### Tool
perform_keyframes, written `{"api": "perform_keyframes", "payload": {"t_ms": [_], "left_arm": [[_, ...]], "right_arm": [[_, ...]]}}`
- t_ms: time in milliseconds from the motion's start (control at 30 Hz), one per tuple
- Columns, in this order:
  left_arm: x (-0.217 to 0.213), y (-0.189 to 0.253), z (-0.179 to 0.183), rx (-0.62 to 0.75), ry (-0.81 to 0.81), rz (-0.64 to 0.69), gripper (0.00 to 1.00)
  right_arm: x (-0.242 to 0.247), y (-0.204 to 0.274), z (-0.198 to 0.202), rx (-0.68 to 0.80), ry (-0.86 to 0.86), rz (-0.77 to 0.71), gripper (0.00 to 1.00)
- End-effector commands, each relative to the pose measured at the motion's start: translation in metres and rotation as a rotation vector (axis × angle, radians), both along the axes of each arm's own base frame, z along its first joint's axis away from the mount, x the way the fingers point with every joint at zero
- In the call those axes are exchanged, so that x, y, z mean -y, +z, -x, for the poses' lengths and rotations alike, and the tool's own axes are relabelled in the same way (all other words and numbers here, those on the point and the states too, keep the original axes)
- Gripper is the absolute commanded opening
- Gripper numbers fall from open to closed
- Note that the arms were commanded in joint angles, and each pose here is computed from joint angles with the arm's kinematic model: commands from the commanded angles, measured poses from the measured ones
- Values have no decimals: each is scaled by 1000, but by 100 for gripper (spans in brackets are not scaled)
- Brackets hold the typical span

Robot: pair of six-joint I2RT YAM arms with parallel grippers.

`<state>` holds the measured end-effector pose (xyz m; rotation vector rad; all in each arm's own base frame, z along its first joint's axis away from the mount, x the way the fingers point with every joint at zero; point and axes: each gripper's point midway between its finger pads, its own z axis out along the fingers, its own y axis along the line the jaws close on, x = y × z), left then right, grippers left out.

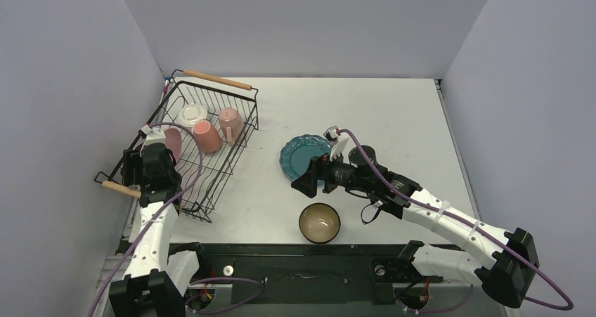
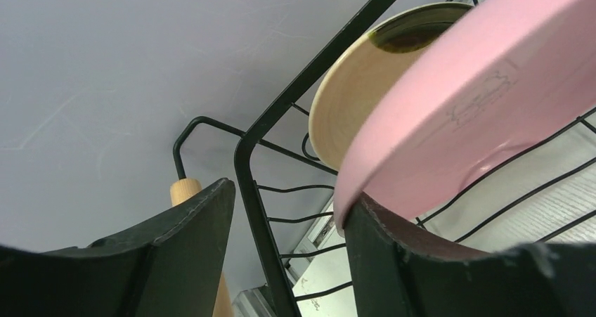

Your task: Load the mixed dishes into the dish rack

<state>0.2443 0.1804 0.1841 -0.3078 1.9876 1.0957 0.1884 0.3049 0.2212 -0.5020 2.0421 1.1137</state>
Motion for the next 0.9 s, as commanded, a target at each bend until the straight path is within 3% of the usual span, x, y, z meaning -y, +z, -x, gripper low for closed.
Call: {"api": "perform_keyframes", "payload": {"t_ms": [0, 233, 533, 600, 633, 867], "left_arm": [[1, 12, -1, 53, 11, 10, 59], [7, 13, -1, 80, 16, 68, 75], [16, 19, 10, 106, 19, 113, 79], [19, 22, 13, 115, 20, 120, 85], [20, 23, 14, 121, 17, 124, 99], [27, 34, 20, 168, -3, 152, 97]], "right_arm": [[-8, 25, -2, 66, 20, -64, 83], [-10, 25, -1, 55, 24, -73, 83], [-13, 18, 4, 37, 38, -66, 83], [-13, 17, 4, 34, 34, -68, 83], [-11, 18, 2, 34, 30, -69, 83], [-12, 18, 1, 32, 38, -53, 83]]}}
